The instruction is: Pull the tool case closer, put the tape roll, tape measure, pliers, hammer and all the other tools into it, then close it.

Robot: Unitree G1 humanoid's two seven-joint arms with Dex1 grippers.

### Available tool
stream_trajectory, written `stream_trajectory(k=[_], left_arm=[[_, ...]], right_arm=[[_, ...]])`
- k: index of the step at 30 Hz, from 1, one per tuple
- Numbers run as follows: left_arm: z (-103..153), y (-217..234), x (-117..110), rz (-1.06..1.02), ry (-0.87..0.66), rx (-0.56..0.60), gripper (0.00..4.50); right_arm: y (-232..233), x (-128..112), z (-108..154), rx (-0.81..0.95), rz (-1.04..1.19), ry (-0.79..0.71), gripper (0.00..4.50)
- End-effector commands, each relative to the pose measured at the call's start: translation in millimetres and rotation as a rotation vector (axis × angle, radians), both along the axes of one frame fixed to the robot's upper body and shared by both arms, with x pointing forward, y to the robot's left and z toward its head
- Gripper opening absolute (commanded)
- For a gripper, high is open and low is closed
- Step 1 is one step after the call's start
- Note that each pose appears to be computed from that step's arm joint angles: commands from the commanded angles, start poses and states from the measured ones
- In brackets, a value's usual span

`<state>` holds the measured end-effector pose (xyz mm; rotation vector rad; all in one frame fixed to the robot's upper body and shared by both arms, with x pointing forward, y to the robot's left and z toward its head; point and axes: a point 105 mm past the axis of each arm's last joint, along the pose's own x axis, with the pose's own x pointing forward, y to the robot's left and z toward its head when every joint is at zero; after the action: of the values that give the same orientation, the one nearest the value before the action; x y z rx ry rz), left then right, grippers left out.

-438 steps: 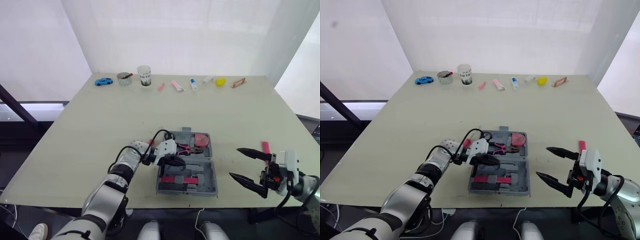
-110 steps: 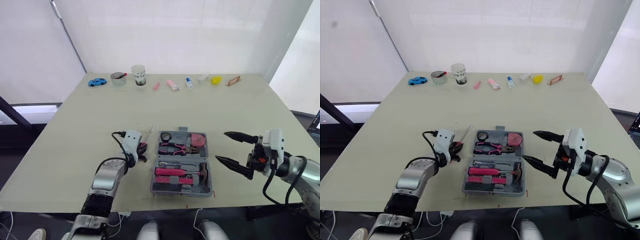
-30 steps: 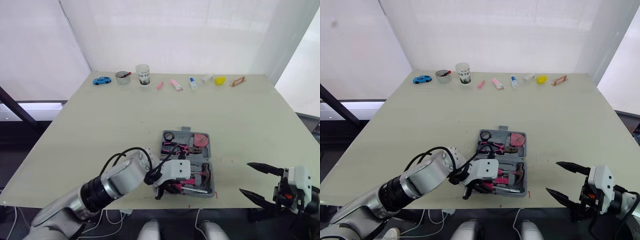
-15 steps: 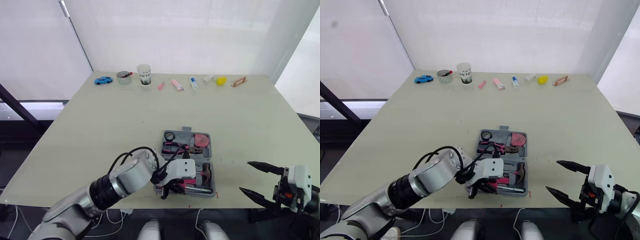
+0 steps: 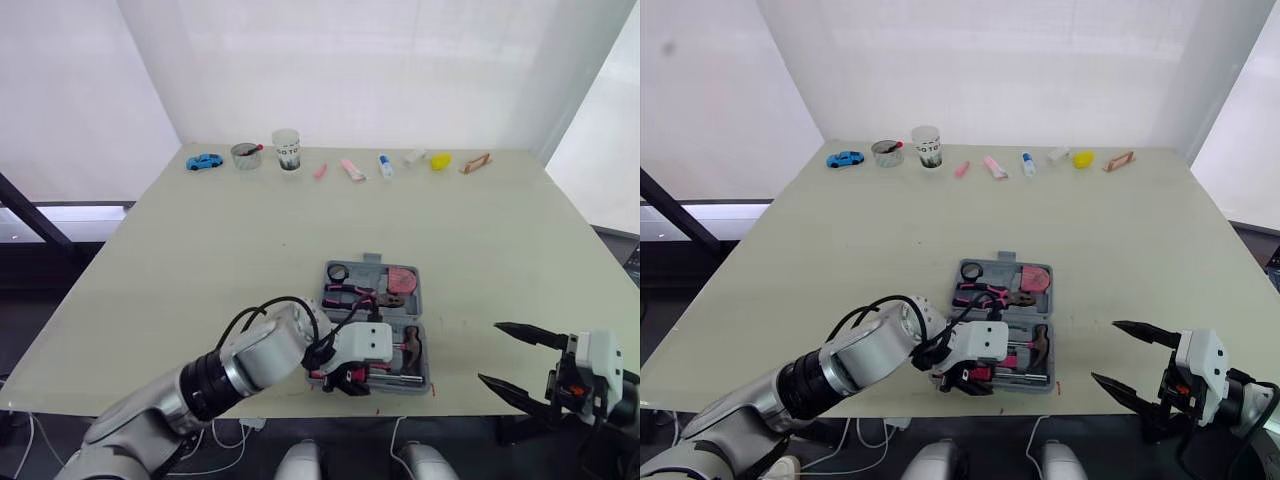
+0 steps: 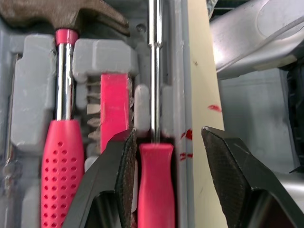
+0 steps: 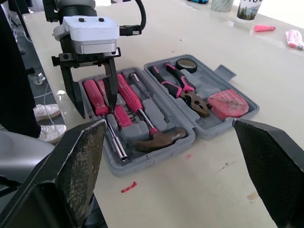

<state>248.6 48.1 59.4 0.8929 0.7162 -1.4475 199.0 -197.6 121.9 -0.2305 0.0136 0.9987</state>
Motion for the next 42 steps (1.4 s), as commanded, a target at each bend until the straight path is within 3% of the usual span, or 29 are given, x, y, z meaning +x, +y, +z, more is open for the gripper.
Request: stream_trajectory(k=[1, 14, 22, 28, 31, 34, 42], left_arm=[[12, -7, -3, -0.042, -0.025, -0.041, 2.42], [43, 1, -3, -0.050, -0.051, -0.204, 2.42], [62, 2, -8, -0.048, -0.036, -0.524, 2.42], [58, 23, -12, -0.001, 0.046, -0.759, 2.42], [54, 28, -8, 0.017, 0.041, -0.790, 1.61], [48, 31, -8, -0.014, 0.042, -0.786, 0.19], [11, 39, -3, -0.087, 0.010, -0.669, 0.06]], right_arm=[[3, 0, 7, 0.003, 0.013, -0.033, 4.50], [2, 2, 7, 0.004, 0.016, -0.029, 4.50], [-1, 4, 7, -0.003, 0.017, -0.029, 4.50], [-1, 7, 6, -0.002, 0.017, -0.031, 4.50], [-1, 8, 7, -0.001, 0.017, -0.033, 4.50], [-1, 9, 7, 0.001, 0.019, -0.035, 4.50], [0, 9, 6, 0.004, 0.023, -0.033, 4.50]])
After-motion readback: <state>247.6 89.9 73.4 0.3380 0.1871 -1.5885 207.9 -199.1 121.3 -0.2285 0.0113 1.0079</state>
